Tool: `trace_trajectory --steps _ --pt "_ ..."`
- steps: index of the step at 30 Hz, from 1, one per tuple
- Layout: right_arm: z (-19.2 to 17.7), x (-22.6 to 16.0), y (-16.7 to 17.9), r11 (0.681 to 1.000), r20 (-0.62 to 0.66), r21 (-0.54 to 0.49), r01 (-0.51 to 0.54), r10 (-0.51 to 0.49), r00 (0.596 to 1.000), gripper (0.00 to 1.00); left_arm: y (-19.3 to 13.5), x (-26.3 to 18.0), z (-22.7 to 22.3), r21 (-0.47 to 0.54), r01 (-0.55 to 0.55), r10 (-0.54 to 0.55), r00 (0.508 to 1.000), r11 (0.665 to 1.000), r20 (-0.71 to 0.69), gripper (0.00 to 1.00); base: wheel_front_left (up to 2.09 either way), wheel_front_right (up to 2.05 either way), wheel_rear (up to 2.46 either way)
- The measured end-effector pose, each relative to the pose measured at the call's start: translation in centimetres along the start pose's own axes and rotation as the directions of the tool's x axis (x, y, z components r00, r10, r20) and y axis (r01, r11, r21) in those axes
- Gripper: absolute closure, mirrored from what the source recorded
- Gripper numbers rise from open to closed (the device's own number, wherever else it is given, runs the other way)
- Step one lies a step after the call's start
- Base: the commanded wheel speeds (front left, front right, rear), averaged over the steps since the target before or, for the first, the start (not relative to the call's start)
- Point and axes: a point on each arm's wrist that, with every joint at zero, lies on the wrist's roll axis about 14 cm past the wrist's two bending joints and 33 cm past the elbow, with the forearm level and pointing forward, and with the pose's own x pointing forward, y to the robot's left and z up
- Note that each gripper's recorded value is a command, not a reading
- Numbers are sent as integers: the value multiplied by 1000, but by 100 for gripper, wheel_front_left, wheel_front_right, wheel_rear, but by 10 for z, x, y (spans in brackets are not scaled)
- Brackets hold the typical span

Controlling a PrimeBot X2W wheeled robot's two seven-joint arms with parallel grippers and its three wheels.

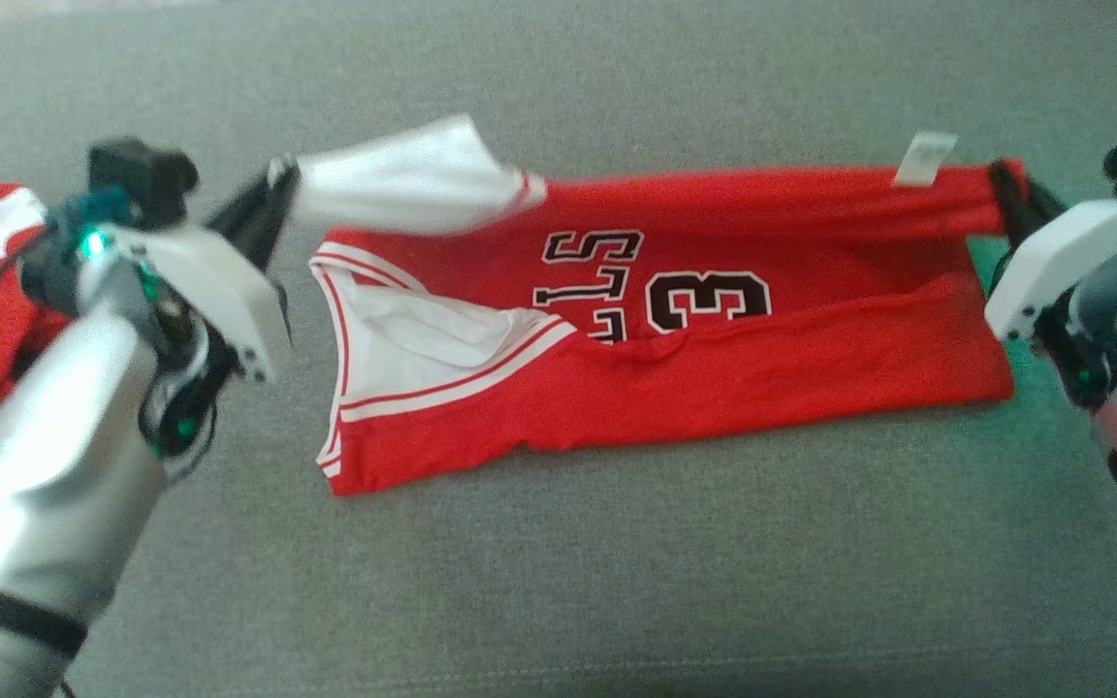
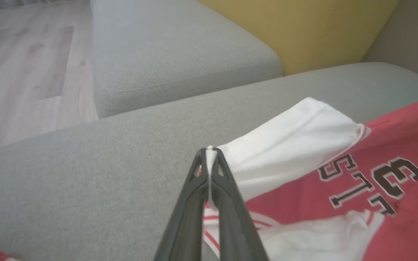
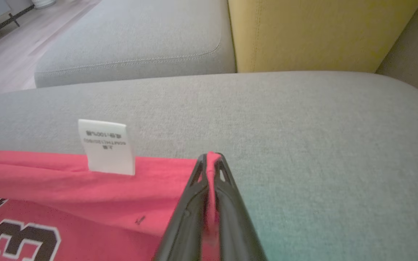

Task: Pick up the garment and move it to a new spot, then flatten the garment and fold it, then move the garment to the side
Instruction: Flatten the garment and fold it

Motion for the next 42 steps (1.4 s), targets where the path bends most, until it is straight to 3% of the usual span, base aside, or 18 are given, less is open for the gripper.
trace_trajectory --steps 10,21,22,23,24,25,26,31,35,38,42 --pt "-34 -36 -6 999 -174 -29 -24 19 985 100 -40 -58 -38 -45 88 -94 983 995 -156 100 0 0 0" --pt "-66 -55 -13 993 -309 -102 -53 19 951 100 -74 -83 -79 -152 146 -188 931 978 -312 100 0 0 0" --pt "-68 -56 -14 994 -310 -101 -50 16 951 0 -75 -83 -82 -147 148 -189 927 978 -323 100 0 0 0" --pt "-68 -57 -15 994 -309 -98 -48 15 951 0 -76 -84 -84 -129 153 -188 925 980 -329 58 0 0 0" --pt "-68 -58 -16 994 -310 -96 -46 14 951 0 -76 -84 -85 -111 152 -181 925 982 -333 27 0 0 0" --pt "-68 -58 -16 994 -310 -96 -46 14 951 0 -76 -84 -85 -111 152 -181 925 982 -333 7 0 0 0" --pt "-68 -61 -17 995 -311 -95 -42 10 950 0 -74 -82 -83 -98 140 -165 934 985 -316 0 0 0 0" --pt "-57 -64 -21 997 -270 -75 -23 2 963 0 -64 -79 -74 -101 91 -115 957 991 -265 0 0 0 0" --pt "-23 -65 -25 1000 -109 -7 6 -7 994 0 -41 -72 -41 -148 -28 13 995 989 -101 0 0 0 0" --pt "7 -66 -18 999 43 52 -3 1 999 0 -25 -70 -9 -235 -105 121 991 966 57 0 0 0 0" --pt "35 -70 -3 996 223 88 -32 11 975 0 -14 -78 18 -362 -146 234 949 921 212 0 0 0 0"
